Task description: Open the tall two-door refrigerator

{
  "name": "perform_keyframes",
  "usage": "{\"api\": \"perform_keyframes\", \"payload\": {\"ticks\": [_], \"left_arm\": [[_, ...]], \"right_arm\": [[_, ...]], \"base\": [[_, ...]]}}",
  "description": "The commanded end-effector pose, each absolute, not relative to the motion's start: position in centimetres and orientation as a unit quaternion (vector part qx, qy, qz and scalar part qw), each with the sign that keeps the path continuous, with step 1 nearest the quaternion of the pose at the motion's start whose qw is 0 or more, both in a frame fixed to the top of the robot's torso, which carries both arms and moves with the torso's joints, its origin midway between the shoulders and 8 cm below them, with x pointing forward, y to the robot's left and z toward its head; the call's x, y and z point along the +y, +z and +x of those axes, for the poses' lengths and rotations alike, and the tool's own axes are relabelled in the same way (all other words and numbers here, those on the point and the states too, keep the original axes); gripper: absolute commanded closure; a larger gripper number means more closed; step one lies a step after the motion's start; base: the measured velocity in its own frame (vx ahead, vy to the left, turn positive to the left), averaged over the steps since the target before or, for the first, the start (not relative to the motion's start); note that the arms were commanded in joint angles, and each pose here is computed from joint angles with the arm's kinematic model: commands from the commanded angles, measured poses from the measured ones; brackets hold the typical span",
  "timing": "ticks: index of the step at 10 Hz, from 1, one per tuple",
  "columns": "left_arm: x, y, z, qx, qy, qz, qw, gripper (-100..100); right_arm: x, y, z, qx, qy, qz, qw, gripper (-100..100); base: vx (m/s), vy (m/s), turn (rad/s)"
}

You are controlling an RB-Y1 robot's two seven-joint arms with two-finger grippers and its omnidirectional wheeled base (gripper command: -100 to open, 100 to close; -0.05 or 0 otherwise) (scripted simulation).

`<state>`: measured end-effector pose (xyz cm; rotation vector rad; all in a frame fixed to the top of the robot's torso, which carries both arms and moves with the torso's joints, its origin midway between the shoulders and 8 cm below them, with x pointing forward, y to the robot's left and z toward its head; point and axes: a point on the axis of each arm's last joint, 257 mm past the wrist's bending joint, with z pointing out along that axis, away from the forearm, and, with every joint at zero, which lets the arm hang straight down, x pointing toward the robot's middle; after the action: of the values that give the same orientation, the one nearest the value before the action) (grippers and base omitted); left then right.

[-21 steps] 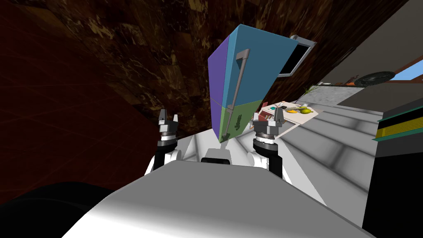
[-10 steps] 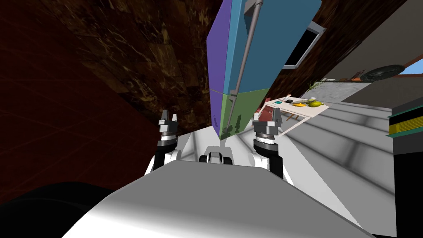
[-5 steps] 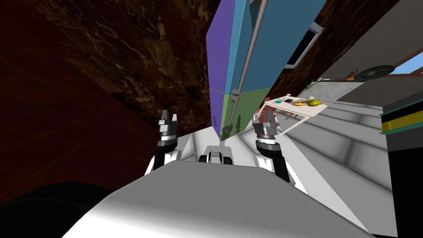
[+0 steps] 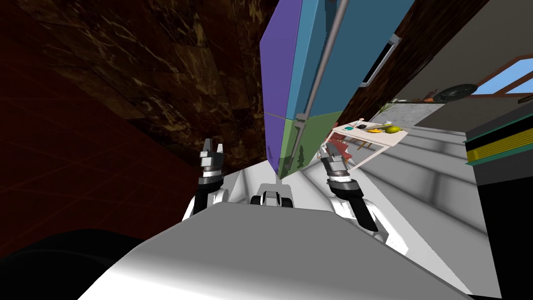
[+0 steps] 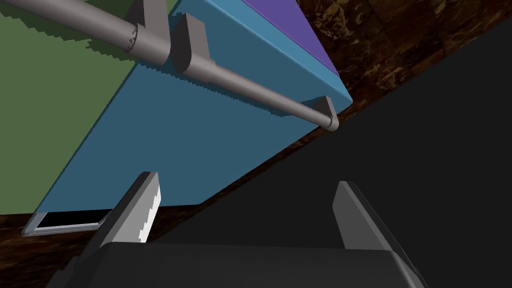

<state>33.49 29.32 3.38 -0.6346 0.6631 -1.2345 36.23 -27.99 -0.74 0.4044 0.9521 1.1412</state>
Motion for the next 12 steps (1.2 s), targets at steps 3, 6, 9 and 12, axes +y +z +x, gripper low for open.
{"api": "perform_keyframes", "payload": {"ticks": [3,6,9,12], "left_arm": [[29.3,3.4,33.5,0.3,-0.558,-0.287,0.718,0],[29.3,3.4,33.5,0.3,-0.558,-0.287,0.719,0],[29.3,3.4,33.5,0.3,-0.558,-0.287,0.719,0],[29.3,3.4,33.5,0.3,-0.558,-0.287,0.719,0]], "right_arm": [[-29.3,-2.6,36.9,0.503,0.436,0.123,0.736,-100],[-31.0,-4.0,37.6,0.556,0.362,0.07,0.745,-100],[-32.4,-4.8,38.1,0.59,0.308,0.026,0.746,-100],[-34.1,-5.5,38.7,0.619,0.251,-0.017,0.744,-100]], "base": [[0.094,0.118,-0.062],[0.074,0.086,-0.076],[0.077,0.102,-0.053],[0.056,0.089,-0.058]]}}
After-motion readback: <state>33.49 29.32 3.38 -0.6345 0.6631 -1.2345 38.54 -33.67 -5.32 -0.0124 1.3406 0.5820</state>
